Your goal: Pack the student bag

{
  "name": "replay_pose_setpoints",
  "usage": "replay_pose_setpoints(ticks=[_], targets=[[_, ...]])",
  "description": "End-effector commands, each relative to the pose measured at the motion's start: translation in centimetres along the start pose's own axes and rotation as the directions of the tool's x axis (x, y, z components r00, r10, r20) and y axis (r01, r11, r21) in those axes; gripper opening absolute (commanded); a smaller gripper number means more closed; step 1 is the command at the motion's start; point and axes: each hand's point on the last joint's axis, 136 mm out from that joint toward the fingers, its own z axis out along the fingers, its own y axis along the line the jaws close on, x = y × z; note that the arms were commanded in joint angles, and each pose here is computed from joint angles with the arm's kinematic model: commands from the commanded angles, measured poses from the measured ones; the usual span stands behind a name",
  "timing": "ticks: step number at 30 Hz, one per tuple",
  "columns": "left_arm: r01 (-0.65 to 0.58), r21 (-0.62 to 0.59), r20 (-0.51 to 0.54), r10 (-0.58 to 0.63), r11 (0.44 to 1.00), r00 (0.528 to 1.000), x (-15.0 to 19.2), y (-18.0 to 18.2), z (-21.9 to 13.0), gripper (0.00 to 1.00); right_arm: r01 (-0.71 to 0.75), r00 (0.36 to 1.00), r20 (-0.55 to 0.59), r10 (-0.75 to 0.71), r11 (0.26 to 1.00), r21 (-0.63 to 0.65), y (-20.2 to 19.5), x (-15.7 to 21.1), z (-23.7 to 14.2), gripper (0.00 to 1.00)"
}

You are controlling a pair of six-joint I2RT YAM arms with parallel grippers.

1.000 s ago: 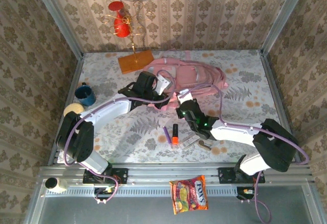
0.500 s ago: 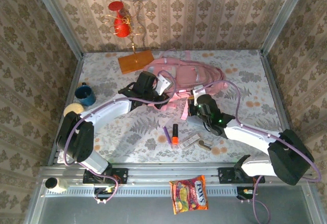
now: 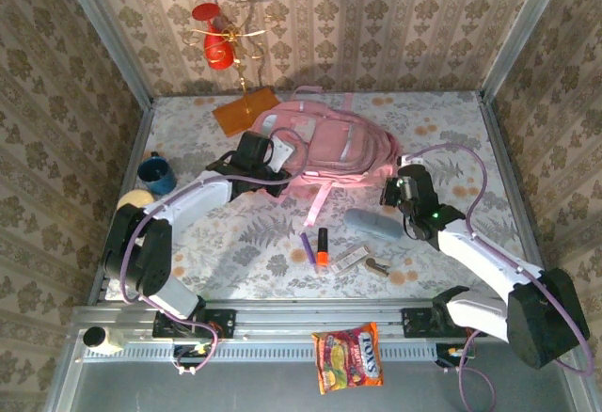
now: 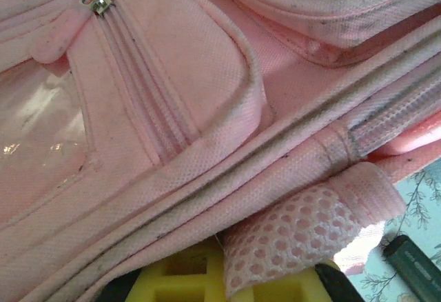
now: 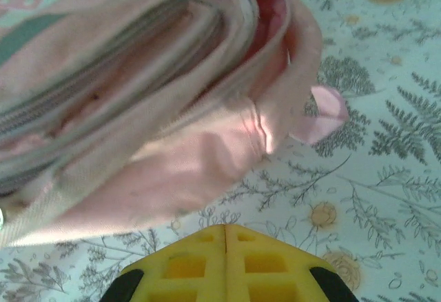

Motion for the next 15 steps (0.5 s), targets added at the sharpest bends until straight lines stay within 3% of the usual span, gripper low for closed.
replay_pose_setpoints(ticks=[1, 4, 7, 9, 15], targets=[[0.04, -0.029, 0.065, -0.038, 0.999, 0.997, -1.6, 1.0, -1.0, 0.0, 0.042, 0.999, -0.008, -0.045, 0.977, -0.21, 4.0, 0.1, -0.1, 0.0], [0.035, 0.054, 0.089, -0.04, 0.998, 0.995, -2.1, -0.6, -1.2, 0.0, 0.153, 0.987, 0.012, -0.159, 0.92, -0.362, 8.2, 1.1, -0.6, 0.0], [0.032, 0.089, 0.113, -0.042, 0.996, 0.993, -2.7, -1.5, -1.8, 0.0, 0.252, 0.966, 0.042, -0.257, 0.886, -0.389, 11.3, 2.4, -0.4, 0.24], [0.028, 0.099, 0.119, -0.04, 0.995, 0.992, -2.9, -1.9, -2.0, 0.0, 0.298, 0.954, 0.084, -0.287, 0.891, -0.342, 12.1, 2.7, 0.4, 0.36], [0.02, 0.12, 0.121, -0.035, 0.993, 0.992, -3.2, -2.6, -2.0, 0.0, 0.345, 0.938, 0.114, -0.327, 0.917, -0.2, 12.3, 3.0, 3.9, 0.4]])
